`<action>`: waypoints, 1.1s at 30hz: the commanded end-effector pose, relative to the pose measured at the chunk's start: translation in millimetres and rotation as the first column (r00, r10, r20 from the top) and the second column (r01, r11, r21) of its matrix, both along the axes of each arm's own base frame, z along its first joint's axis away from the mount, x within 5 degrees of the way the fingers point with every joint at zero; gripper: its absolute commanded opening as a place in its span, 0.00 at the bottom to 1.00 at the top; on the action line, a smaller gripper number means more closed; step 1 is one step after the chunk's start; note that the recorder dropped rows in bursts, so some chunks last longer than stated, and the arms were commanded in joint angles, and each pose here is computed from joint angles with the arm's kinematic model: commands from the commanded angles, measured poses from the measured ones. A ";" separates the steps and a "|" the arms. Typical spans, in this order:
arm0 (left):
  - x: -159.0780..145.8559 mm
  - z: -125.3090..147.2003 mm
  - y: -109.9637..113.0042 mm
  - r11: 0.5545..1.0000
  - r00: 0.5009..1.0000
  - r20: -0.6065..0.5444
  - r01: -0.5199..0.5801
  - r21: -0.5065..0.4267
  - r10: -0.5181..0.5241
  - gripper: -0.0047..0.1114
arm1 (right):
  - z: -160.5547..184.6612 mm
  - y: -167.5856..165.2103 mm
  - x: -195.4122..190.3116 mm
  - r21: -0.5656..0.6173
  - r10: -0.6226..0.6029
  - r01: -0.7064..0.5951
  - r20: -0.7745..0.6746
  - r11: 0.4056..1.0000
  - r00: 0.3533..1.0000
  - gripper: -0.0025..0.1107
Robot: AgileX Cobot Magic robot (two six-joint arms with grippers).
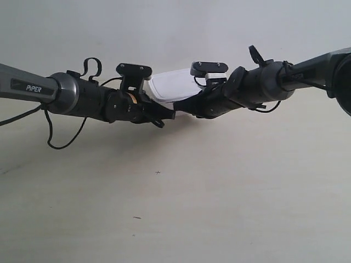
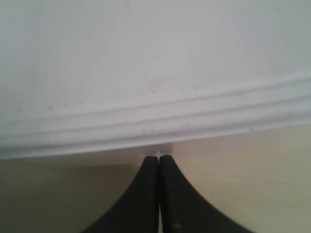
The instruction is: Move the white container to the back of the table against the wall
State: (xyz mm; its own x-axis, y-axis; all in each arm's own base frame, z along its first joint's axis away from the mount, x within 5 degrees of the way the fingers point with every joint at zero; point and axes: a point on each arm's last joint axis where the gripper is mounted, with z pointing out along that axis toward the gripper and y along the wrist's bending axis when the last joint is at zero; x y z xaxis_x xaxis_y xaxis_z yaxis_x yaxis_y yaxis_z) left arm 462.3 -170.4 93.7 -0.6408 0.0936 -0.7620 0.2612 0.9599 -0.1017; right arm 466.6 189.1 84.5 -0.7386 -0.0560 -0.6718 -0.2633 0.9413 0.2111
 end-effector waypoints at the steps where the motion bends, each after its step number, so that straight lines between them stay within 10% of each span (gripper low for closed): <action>1: 3.8 6.7 1.3 1.000 0.999 0.045 0.005 -0.001 -0.005 0.04 | 6.0 0.6 7.9 0.004 0.007 -0.007 0.027 1.000 1.000 0.02; 33: 37.4 -1.7 17.5 0.992 0.995 0.077 0.048 0.115 -0.057 0.04 | 16.7 -1.6 18.1 0.007 -0.044 0.043 0.133 0.999 0.990 0.02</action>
